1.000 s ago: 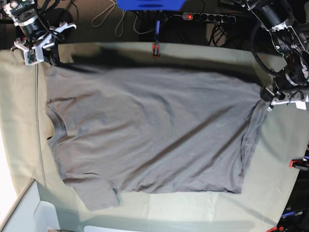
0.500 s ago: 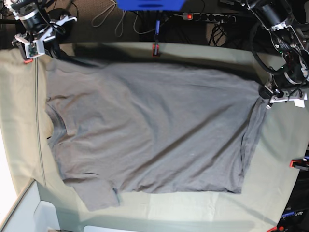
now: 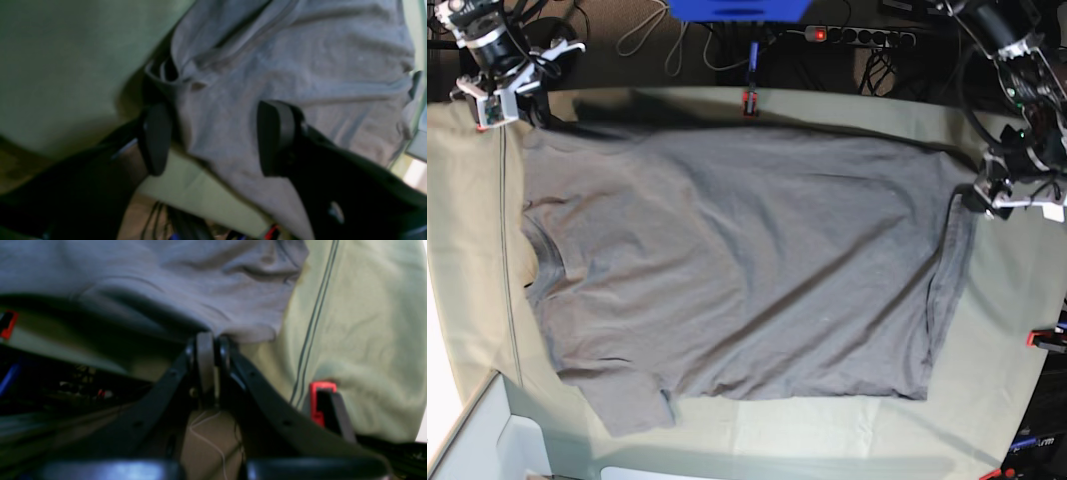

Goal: Layout the t-shirt on the table in an organized manner, then fold the t-shirt properly
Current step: 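Release and regrasp the shirt corner with the left gripper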

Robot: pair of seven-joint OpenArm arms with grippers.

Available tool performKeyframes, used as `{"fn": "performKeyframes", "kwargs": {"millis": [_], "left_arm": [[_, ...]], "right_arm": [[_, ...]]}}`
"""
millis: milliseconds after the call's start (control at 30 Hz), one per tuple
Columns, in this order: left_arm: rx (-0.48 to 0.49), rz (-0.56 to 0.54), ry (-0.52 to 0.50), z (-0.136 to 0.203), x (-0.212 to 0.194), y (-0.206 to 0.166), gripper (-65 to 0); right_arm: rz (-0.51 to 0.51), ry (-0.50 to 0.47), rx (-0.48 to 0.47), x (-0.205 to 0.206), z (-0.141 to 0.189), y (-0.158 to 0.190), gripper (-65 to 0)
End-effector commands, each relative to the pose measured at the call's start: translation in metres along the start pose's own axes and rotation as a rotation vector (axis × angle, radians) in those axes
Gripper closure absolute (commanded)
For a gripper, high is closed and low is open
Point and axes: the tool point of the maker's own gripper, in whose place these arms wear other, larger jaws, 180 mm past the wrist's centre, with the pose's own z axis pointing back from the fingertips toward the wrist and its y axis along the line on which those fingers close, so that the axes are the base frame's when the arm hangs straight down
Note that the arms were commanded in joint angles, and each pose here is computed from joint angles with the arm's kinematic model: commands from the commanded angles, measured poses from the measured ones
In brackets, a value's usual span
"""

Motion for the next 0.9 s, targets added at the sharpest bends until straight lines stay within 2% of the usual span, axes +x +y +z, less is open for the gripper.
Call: {"fn": "performKeyframes", "kwargs": {"millis": [0,200,333,433,633,867], "left_arm": [[-0.002,-0.019,-0.042,0.011,0.013,0.000,-37.4],[0.077,0.021,-0.087,0.034,0.012,0.039,-37.6],[0.101,0.057,-0.129,0.028,0.016,0.055,-37.6],[0.086,0.051,-0.126,0.016,0.012,0.048,-37.6],[0.040,-0.049,-0.136,-0.005,0.005,0.014,-36.7],[-0.001,-0.113,-0.252,-0.012,0.017,-0.010,-16.7]], "right_arm": [[0.007,-0.035,-0.011,0.009,0.004,-0.004,0.0],[0.007,-0.040,-0.011,0.010,0.003,-0.004,0.0],[0.007,-0.042,-0.006,0.011,0.002,-0.002,0.0],[0.006,-0.042,-0.004,0.011,0.002,-0.002,0.0],[0.006,-0.041,-0.007,0.011,0.002,-0.003,0.0],[0.006,-0.041,-0.009,0.010,0.002,-0.003,0.0]]}}
